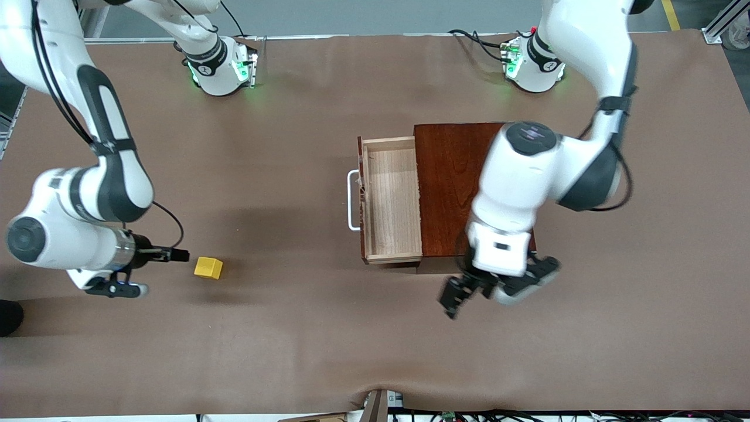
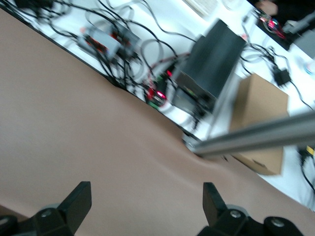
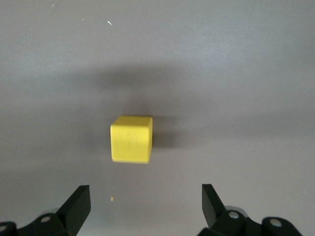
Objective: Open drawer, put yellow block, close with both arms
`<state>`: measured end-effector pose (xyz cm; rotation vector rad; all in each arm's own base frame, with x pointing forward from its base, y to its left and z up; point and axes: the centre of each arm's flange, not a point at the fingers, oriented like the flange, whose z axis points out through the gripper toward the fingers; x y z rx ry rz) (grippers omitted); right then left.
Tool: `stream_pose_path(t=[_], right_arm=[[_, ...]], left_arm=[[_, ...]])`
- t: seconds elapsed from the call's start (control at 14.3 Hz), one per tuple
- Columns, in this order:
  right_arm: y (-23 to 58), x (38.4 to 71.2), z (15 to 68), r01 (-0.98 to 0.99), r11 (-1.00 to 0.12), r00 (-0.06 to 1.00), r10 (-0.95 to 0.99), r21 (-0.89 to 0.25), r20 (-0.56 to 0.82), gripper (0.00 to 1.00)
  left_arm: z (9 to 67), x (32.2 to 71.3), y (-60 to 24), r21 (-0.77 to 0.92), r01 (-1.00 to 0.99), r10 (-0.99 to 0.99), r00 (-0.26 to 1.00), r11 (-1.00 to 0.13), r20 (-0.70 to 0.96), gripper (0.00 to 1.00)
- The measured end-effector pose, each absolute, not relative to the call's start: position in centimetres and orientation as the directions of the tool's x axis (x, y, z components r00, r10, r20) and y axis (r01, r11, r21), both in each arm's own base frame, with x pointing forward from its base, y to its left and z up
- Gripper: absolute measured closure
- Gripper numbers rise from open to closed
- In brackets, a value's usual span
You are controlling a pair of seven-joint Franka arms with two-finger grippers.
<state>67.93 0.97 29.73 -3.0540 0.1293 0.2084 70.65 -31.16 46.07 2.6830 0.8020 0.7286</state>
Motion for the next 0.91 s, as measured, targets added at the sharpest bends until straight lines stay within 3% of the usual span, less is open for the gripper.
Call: stream_pose_path(t=[0.28,0.56,0.77,0.91], right_arm=[[2.3,68.7,24.4,-0.078,-0.994,0.993,-0.07,-0.08,-0.095,0.0],[4.1,68.4,20.4,-0.066,-0.994,0.996,-0.061,-0.083,-0.068,0.0],[4.8,67.7,19.0,-0.063,-0.995,0.995,-0.057,-0.081,-0.082,0.11],[4.6,67.4,18.8,-0.067,-0.995,0.993,-0.059,-0.077,-0.1,0.34]], left_arm=[[44.6,73.5,-22.2,0.262,0.466,0.535,0.742,-0.845,0.404,0.0],[44.6,72.6,-17.3,0.154,0.411,0.437,0.81,-0.899,0.392,0.0],[45.9,70.4,-13.9,0.095,0.353,0.361,0.85,-0.931,0.383,0.0],[47.2,68.8,-11.9,0.059,0.313,0.311,0.874,-0.948,0.373,0.0]])
